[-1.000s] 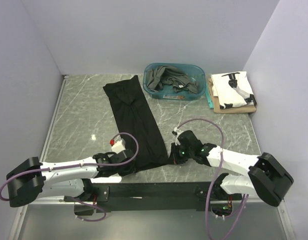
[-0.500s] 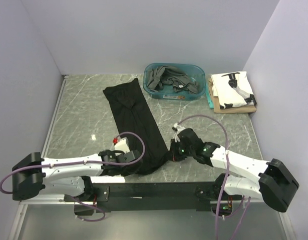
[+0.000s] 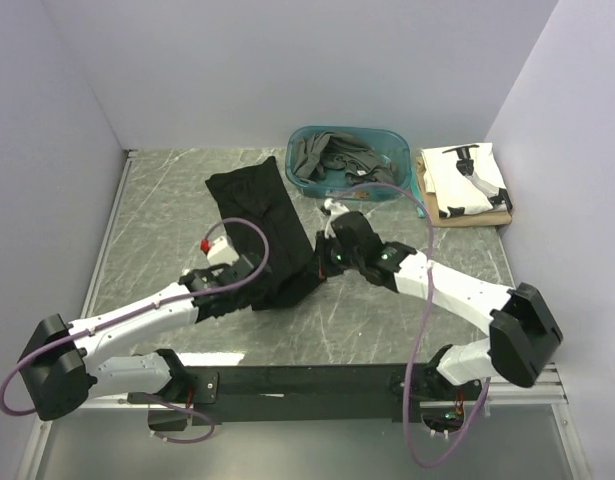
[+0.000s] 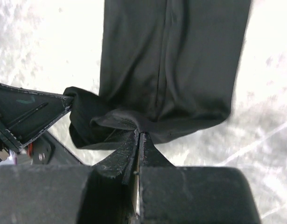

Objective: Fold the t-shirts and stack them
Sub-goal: Fold the tshirt

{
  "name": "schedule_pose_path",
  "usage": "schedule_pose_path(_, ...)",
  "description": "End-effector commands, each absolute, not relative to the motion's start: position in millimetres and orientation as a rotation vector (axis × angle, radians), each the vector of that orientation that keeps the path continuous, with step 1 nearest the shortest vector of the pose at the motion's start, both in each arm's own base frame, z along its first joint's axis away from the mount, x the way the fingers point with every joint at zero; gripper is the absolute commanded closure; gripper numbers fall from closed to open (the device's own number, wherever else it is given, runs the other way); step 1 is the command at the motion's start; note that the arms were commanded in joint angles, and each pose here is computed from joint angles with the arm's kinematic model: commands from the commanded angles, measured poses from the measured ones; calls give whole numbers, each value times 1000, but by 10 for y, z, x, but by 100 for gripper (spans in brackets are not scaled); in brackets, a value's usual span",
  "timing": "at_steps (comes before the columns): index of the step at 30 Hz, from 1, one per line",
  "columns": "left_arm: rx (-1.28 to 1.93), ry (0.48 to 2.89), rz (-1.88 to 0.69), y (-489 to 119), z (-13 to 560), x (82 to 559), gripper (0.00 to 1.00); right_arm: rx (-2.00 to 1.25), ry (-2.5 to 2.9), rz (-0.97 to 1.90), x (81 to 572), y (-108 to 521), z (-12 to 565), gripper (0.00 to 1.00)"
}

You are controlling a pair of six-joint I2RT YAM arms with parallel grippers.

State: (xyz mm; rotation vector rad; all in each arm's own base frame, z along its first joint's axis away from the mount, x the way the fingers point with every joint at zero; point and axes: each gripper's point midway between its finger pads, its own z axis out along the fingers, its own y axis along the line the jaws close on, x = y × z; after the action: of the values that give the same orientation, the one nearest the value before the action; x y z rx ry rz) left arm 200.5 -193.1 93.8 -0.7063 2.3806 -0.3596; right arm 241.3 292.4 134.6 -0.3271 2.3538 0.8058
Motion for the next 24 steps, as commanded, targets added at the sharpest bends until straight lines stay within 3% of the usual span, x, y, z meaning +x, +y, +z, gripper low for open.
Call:
schedule_pose_path(1, -690, 2292, -399, -1905, 1190, 2388, 99, -327, 2307, 743, 2730, 2973, 1553, 100)
schedule_pose_path(24, -808, 2134, -283, -1332, 1527, 3495, 99, -371, 2262, 664, 3896, 3336, 1813, 100)
